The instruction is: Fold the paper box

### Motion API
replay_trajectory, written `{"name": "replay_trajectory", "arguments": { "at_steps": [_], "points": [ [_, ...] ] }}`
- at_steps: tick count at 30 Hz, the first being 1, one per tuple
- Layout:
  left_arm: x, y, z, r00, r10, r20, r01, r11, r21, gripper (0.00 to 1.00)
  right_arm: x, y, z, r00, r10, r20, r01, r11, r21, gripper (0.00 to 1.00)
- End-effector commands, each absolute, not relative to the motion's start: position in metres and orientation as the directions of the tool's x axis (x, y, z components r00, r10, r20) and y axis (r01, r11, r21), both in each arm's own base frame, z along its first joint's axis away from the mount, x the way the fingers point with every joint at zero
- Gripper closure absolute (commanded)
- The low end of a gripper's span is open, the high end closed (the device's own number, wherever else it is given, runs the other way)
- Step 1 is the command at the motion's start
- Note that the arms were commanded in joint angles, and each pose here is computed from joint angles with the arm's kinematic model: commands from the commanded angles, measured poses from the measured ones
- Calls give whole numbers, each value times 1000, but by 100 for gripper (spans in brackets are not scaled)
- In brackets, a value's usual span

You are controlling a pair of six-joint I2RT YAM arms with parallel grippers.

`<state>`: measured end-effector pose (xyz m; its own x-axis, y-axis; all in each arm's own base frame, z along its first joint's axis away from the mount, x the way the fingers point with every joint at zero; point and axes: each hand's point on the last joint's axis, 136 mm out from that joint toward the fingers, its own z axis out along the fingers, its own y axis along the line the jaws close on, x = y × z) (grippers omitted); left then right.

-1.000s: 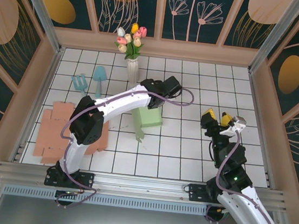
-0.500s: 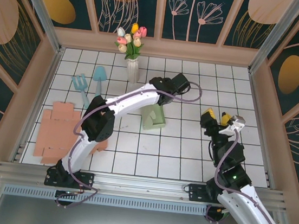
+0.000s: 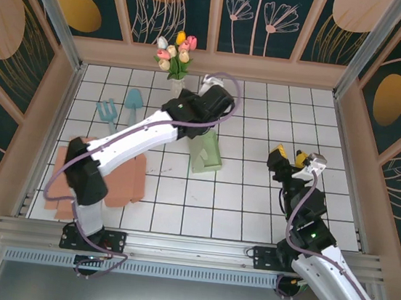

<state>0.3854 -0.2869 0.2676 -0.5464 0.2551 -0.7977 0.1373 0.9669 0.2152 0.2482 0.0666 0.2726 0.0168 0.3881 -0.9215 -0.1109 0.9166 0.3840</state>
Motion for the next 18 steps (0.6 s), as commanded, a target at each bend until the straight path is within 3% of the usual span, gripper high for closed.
{"name": "replay_trajectory", "arguments": {
  "at_steps": [1, 7, 14, 18],
  "points": [
    [375, -303, 247, -602, 26, -798, 109, 993, -50, 18, 250, 62, 272, 38, 389, -921, -91, 919, 384, 27],
    [365, -312, 213, -676, 1, -737, 120, 987, -109, 21, 250, 62, 271, 36, 387, -922, -88, 920, 383, 27],
    [361, -303, 183, -720, 64, -691, 110, 994, -23, 25, 250, 63, 271, 33, 386, -922, -94, 919, 382, 27],
    [357, -305, 172, -738, 89, -669, 133, 991, -15, 32, 250, 63, 271, 31, 386, -922, -94, 919, 382, 27]
  ]
}}
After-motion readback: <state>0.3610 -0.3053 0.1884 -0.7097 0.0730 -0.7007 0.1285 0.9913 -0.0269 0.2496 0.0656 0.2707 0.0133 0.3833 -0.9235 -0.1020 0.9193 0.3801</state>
